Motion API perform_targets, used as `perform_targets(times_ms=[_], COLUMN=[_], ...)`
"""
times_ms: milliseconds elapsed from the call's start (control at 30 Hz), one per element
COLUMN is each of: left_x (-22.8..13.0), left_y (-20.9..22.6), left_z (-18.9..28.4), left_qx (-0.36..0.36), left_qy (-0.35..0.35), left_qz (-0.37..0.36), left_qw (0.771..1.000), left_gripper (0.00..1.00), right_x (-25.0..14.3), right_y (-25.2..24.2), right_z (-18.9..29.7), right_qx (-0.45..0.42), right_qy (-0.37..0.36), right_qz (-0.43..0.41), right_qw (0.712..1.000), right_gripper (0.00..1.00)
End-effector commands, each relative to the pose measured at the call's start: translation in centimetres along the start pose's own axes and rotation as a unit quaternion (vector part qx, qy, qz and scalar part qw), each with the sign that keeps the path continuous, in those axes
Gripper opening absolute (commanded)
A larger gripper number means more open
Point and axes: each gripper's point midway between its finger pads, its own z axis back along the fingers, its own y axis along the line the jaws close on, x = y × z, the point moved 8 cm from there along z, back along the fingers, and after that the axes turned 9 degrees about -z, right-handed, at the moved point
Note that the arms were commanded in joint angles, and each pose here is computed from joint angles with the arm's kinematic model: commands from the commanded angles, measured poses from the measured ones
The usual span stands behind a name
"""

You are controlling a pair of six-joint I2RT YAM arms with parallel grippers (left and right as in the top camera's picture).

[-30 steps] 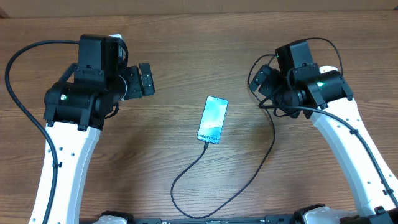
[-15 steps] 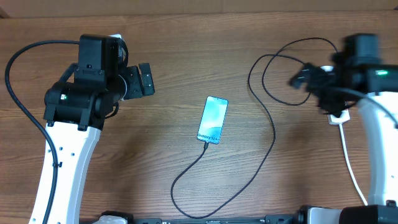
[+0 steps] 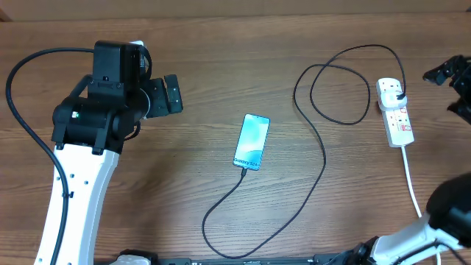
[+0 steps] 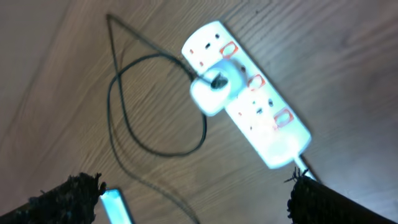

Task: Plug charger to phone and switch on socket
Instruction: 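Move the right gripper over the power strip's orange switch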

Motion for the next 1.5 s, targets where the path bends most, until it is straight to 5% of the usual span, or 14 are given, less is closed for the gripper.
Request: perform_targets(times_ms=[0, 1467], left_x=[0.2, 0.2], left_y=[0.1, 0.1], left_z=[0.1, 0.1], left_qx=[0.006, 0.006], left_qy=[-0.003, -0.003], left_qz=[-0.009, -0.009], left_qw=[1.0, 1.0], left_gripper=[1.0, 1.0], right_x=[1.3, 2.3], right_y=[0.3, -1.4], right_z=[-2.2, -13.5], right_qx=[0.021, 0.0], right_qy=[0.012, 0.039], right_qz=[0.023, 0.053], right_qw=[0.999, 0.998], right_gripper=[1.0, 1.0])
